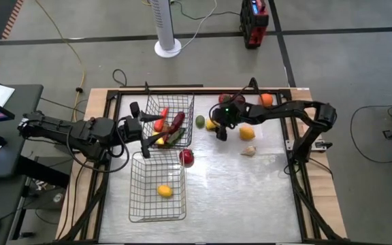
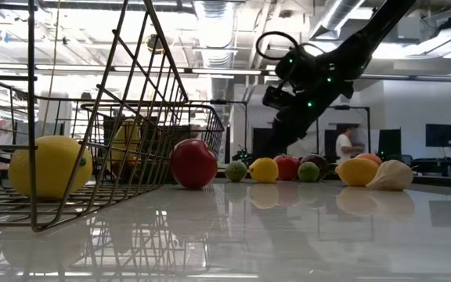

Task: Sort produce into baskets
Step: Put the left yellow lemon into the gold wire basket

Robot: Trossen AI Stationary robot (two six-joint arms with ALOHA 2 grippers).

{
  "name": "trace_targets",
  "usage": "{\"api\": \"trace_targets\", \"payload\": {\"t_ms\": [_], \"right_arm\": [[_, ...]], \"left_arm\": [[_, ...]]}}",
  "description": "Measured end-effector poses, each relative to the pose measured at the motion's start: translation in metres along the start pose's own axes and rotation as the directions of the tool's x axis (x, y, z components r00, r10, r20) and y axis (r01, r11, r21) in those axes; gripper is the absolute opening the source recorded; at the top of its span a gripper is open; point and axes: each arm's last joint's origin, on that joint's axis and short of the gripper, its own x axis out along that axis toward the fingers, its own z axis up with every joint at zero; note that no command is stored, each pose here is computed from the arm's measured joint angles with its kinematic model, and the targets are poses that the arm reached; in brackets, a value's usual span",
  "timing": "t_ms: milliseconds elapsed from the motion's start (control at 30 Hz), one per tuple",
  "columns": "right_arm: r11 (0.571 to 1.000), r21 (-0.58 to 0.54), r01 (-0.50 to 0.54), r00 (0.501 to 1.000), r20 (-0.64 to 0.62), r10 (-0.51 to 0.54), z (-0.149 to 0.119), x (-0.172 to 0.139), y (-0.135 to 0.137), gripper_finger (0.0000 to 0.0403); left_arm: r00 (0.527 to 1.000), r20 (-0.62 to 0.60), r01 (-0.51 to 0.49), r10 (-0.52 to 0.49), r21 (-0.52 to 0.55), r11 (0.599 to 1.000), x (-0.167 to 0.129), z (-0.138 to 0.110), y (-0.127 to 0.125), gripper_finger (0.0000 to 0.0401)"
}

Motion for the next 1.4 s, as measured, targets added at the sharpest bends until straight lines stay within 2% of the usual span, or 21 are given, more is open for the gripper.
{"api": "trace_targets", "payload": {"t_ms": [200,300,467,633,767,967,1100,1267,1400], "right_arm": [[0.994,-0.107,-0.007,1.000,-0.019,0.005,-0.008,0.001,0.000,0.0286],[0.994,-0.111,-0.017,1.000,-0.015,0.016,-0.006,0.000,0.005,0.0286],[0.987,-0.142,-0.073,0.997,-0.033,0.069,0.000,-0.005,0.035,0.0286],[0.975,-0.220,0.021,0.999,0.046,-0.011,0.018,-0.023,0.069,0.0286],[0.962,-0.274,0.019,0.999,0.051,-0.005,0.022,-0.031,0.082,0.0286],[0.953,-0.302,0.008,1.000,-0.005,-0.010,0.016,-0.030,0.081,0.0300],[0.946,-0.321,0.047,0.997,-0.039,-0.063,0.012,-0.021,0.075,0.0340],[0.954,-0.287,0.081,0.990,-0.088,-0.110,0.009,-0.005,0.057,0.0393],[0.965,-0.259,0.053,0.986,-0.140,-0.091,0.000,0.004,0.047,0.0388]], "left_arm": [[1.000,-0.001,-0.001,0.001,0.001,1.000,0.000,0.000,0.000,0.0242],[1.000,-0.001,-0.002,0.002,0.001,1.000,0.000,0.000,0.000,0.0242],[1.000,-0.002,-0.003,0.003,0.002,1.000,0.000,0.000,0.000,0.0242],[1.000,-0.003,-0.010,0.010,0.011,1.000,0.000,0.000,0.000,0.0242],[1.000,-0.004,-0.010,0.010,0.011,1.000,0.000,0.000,0.000,0.0242],[1.000,-0.005,-0.010,0.010,0.010,1.000,0.001,-0.001,0.000,0.0242],[1.000,-0.006,-0.010,0.010,0.008,1.000,0.001,-0.001,0.000,0.0242],[1.000,-0.004,-0.010,0.010,0.007,1.000,0.001,-0.001,0.000,0.0242],[1.000,-0.018,-0.009,0.010,0.014,1.000,0.001,-0.002,-0.001,0.0242]]}}
